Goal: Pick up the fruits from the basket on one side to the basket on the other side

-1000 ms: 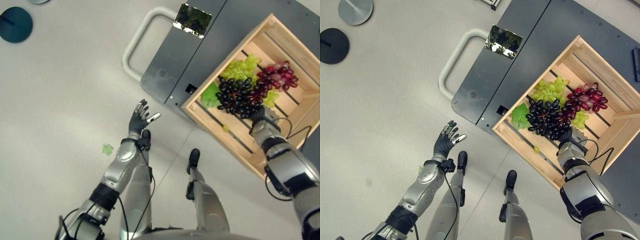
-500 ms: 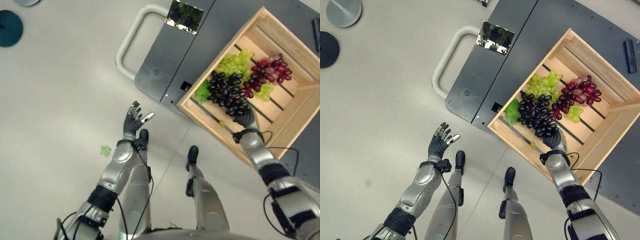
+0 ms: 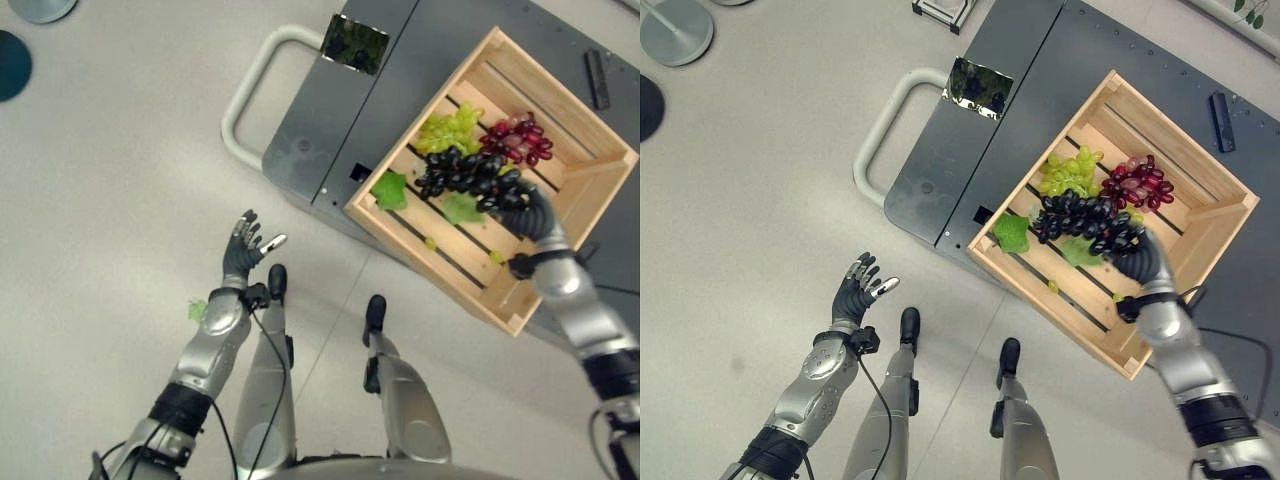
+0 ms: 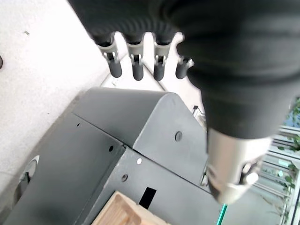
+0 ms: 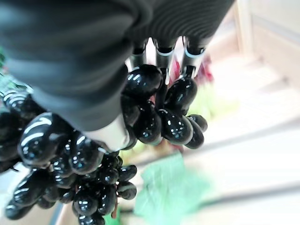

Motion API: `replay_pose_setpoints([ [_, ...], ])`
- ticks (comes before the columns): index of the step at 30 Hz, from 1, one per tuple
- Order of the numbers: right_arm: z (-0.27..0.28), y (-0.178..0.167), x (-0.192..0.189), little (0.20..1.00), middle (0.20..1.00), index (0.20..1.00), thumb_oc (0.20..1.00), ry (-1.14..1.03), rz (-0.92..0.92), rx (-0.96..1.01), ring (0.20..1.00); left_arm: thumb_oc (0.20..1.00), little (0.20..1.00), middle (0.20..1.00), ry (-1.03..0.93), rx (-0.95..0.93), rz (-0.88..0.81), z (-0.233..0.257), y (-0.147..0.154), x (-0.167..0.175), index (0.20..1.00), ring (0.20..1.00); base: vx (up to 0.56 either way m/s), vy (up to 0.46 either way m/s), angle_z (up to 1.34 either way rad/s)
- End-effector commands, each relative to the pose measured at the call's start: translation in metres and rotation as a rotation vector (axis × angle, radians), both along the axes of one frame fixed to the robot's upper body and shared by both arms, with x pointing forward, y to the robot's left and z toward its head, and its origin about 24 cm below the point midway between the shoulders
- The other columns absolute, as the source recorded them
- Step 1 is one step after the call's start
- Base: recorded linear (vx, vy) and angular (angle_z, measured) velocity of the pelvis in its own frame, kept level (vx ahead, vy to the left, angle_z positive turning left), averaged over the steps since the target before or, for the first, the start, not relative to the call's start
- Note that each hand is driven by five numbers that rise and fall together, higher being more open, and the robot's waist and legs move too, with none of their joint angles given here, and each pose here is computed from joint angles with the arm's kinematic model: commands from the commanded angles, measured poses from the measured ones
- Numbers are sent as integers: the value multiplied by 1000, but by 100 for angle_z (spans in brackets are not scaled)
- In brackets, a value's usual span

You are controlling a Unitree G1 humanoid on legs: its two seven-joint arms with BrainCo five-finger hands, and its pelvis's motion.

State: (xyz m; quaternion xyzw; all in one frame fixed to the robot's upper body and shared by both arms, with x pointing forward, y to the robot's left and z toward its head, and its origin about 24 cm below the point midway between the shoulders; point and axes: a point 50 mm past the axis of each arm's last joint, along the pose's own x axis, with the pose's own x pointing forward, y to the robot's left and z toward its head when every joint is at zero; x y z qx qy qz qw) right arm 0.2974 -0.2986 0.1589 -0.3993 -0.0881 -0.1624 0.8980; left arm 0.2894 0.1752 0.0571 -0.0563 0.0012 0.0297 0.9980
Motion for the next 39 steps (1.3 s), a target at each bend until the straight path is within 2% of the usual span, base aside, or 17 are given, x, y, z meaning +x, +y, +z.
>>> replay_pose_setpoints([
  [1, 69, 6, -4, 200, 200, 200, 200, -204, 94, -131, 200, 1000, 1000, 1000, -104, 48, -35, 21, 2, -2, 1000, 1000, 0, 0, 0],
  [6, 126, 6, -12, 200, 200, 200, 200, -190, 168, -322, 200, 1000, 1000, 1000, -123, 200, -93, 29, 11, -2, 1000, 1000, 1, 2, -1],
  [9, 144, 13, -13, 200, 200, 200, 200, -170, 206, -394, 200, 1000, 1000, 1000, -147, 229, -110, 35, 11, 0, 1000, 1000, 1, -1, -1],
  [14, 171, 46, 0, 200, 200, 200, 200, -109, 333, -499, 200, 1000, 1000, 1000, -198, 239, -205, 50, -2, 5, 1000, 1000, 2, -1, -1],
  [19, 191, 86, 20, 200, 200, 200, 200, -67, 428, -580, 200, 1000, 1000, 1000, -294, 326, -339, 78, -29, 19, 1000, 1000, 4, -4, 3],
  [24, 191, 116, 35, 200, 200, 200, 200, -33, 500, -588, 200, 1000, 1000, 1000, -361, 385, -435, 95, -62, 31, 1000, 1000, 10, -14, 5],
  [31, 173, 131, 61, 200, 200, 200, 200, 21, 497, -549, 200, 1000, 1000, 1000, -407, 432, -460, 102, -102, 42, 1000, 1000, 1, -4, 0],
  [39, 162, 119, 78, 200, 200, 200, 200, 34, 370, -560, 200, 1000, 1000, 1000, -458, 444, -403, 112, -101, 43, 1000, 1000, 0, 0, 0],
])
